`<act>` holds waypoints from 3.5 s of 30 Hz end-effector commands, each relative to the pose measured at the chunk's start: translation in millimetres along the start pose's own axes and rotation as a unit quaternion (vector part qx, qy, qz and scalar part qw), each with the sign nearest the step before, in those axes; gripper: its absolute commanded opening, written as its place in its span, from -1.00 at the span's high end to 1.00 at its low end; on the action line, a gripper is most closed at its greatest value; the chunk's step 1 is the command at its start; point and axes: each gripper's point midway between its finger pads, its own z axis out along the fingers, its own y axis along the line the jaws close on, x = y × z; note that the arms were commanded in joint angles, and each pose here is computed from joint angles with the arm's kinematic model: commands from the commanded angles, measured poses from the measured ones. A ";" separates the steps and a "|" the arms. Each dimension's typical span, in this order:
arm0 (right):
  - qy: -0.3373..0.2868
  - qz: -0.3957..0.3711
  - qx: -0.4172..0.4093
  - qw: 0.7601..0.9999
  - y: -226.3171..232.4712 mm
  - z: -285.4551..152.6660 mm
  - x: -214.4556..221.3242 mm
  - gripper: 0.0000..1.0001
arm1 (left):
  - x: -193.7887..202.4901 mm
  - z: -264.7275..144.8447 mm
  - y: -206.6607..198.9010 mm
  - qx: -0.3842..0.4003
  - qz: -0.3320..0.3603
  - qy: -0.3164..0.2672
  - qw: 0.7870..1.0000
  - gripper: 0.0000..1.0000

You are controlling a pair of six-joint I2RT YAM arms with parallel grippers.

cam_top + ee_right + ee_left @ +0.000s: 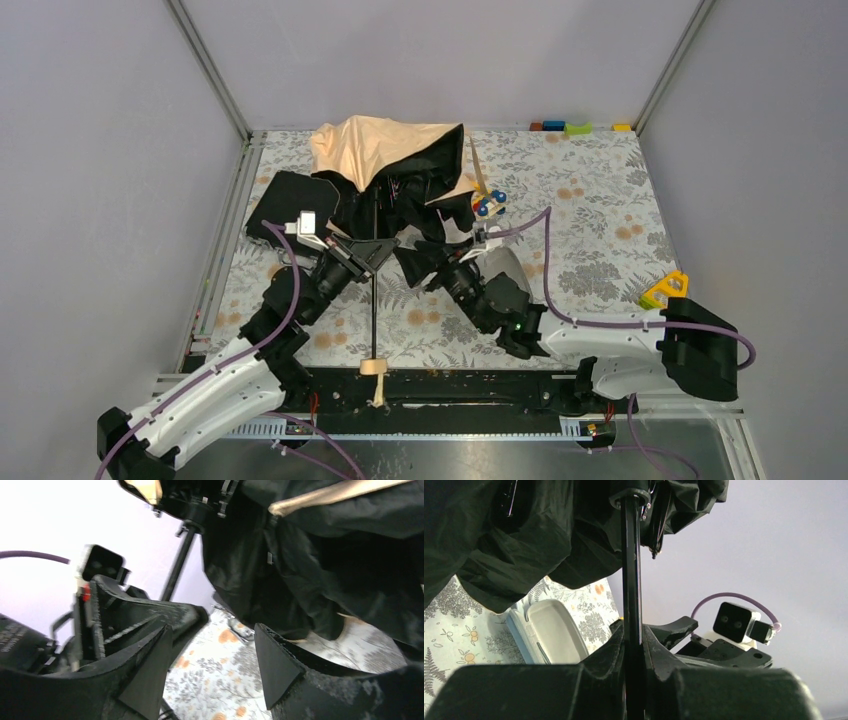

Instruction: Open the umbrella

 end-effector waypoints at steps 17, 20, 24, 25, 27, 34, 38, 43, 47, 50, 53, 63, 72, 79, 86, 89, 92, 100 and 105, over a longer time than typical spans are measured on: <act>-0.128 0.126 -0.060 0.982 57.6 85.5 -57.9 -0.30 | -27.7 -25.2 -80.9 0.147 -0.028 -0.028 0.988 1.00; -0.138 0.121 -0.048 0.982 54.9 91.9 -57.9 -0.24 | -28.3 -24.8 -81.0 0.146 -0.025 -0.029 0.989 1.00; -0.145 0.109 -0.024 0.983 47.3 98.5 -56.4 -0.14 | -28.0 -23.8 -81.9 0.146 -0.022 -0.027 0.989 1.00; -0.148 0.105 -0.021 0.983 45.8 99.6 -55.9 -0.12 | -28.0 -23.5 -82.1 0.146 -0.021 -0.027 0.989 1.00; -0.154 0.097 -0.020 0.983 45.7 100.8 -57.8 -0.10 | -28.1 -23.5 -82.1 0.146 -0.021 -0.027 0.989 1.00; -0.155 0.086 -0.049 0.983 59.1 102.6 -61.2 -0.25 | -27.9 -22.1 -81.1 0.145 -0.023 -0.028 0.989 1.00; -0.158 0.099 -0.071 0.980 61.7 94.4 -62.2 -0.38 | -28.4 -22.5 -81.9 0.146 -0.023 -0.028 0.989 1.00; -0.144 0.110 -0.071 0.981 54.2 90.2 -66.2 -0.44 | -27.3 -24.1 -82.8 0.148 -0.025 -0.025 0.988 1.00; -0.092 0.111 -0.060 0.988 47.6 96.7 -64.8 -0.31 | -28.2 -25.1 -84.2 0.149 -0.023 -0.025 0.988 1.00; -0.083 0.103 -0.057 0.990 44.7 93.0 -65.5 -0.30 | -28.0 -26.5 -83.6 0.148 -0.022 -0.025 0.988 1.00; -0.079 0.106 -0.058 0.990 38.9 87.3 -71.1 -0.29 | -27.9 -27.0 -82.8 0.145 -0.020 -0.024 0.989 1.00; -0.070 0.084 -0.080 0.991 43.2 84.6 -67.4 -0.25 | -25.8 -26.2 -88.8 0.156 -0.022 -0.015 0.987 1.00; -0.102 0.077 -0.092 0.988 52.0 90.3 -61.2 -0.39 | -24.8 -25.5 -88.2 0.156 -0.023 -0.013 0.987 1.00; -0.096 0.081 -0.081 0.989 49.0 96.3 -55.2 -0.34 | -22.1 -23.2 -85.8 0.153 -0.023 -0.008 0.988 1.00; -0.087 0.075 -0.076 0.991 49.7 102.7 -50.3 -0.09 | -21.1 -22.0 -84.8 0.152 -0.021 -0.007 0.988 1.00; -0.086 0.072 -0.073 0.991 50.1 105.0 -49.7 0.10 | -19.2 -21.8 -82.2 0.149 -0.020 -0.004 0.989 1.00; -0.089 0.070 -0.061 0.992 46.4 106.8 -50.9 0.54 | -17.2 -22.4 -79.0 0.145 -0.017 -0.001 0.989 1.00; -0.138 0.052 -0.008 0.989 28.9 100.1 -78.9 1.00 | 6.1 -29.2 -65.3 0.132 0.058 0.057 0.988 0.48; -0.184 0.029 0.016 0.982 24.7 89.5 -111.3 1.00 | 28.4 -37.7 -48.6 0.128 0.126 0.108 0.978 -0.01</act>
